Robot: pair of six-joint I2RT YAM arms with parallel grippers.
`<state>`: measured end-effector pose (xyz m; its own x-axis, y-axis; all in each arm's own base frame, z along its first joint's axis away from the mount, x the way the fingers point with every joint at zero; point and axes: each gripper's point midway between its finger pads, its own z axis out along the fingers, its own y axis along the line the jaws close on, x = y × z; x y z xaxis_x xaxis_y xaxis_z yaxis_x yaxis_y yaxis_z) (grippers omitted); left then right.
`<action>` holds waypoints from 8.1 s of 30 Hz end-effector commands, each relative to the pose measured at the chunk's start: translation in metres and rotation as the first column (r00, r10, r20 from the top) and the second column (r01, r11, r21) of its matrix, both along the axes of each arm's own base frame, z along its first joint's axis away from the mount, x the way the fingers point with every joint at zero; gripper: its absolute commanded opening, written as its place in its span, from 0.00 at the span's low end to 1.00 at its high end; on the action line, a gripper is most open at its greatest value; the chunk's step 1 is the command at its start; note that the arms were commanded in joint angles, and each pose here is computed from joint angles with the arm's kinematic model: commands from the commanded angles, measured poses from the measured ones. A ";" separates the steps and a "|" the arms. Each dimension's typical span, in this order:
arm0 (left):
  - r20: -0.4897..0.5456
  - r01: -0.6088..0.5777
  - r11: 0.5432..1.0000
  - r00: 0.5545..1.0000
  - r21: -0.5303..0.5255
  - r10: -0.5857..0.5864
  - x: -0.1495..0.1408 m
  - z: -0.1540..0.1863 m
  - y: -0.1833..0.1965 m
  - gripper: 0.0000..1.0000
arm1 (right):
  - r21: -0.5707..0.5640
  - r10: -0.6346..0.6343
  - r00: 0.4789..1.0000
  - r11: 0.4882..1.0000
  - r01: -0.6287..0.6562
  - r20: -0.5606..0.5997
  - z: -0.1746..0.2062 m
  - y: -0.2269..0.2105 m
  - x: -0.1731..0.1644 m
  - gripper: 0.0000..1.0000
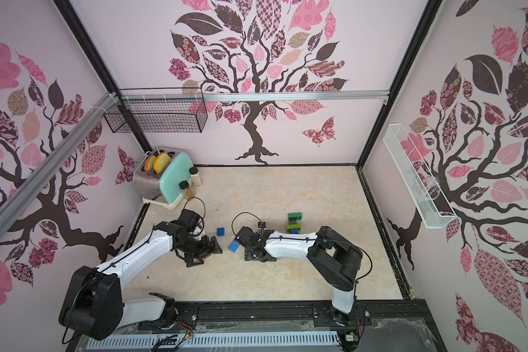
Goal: Assemble the letter f with lego
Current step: Adjust the lego brick at the center of the board, then move the lego brick at the center of the board.
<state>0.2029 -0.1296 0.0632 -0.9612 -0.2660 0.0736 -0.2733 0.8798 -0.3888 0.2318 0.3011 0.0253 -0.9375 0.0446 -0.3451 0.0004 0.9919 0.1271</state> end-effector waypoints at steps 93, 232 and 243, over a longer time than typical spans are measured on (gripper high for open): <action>0.147 0.044 0.988 0.989 -0.145 -0.022 0.028 0.006 -0.021 0.91 | 0.195 0.286 0.645 0.958 -0.211 -0.708 0.078 -0.028 -0.040 0.65; -0.103 -0.395 0.916 0.910 0.075 0.401 0.066 -0.027 0.015 0.92 | 0.141 0.302 0.952 0.941 -0.307 0.058 0.139 -0.024 0.050 0.99; -0.050 -0.319 0.946 0.945 0.053 0.322 0.098 -0.042 -0.025 0.92 | 0.143 0.297 0.954 0.943 -0.301 0.048 0.135 -0.036 0.051 1.00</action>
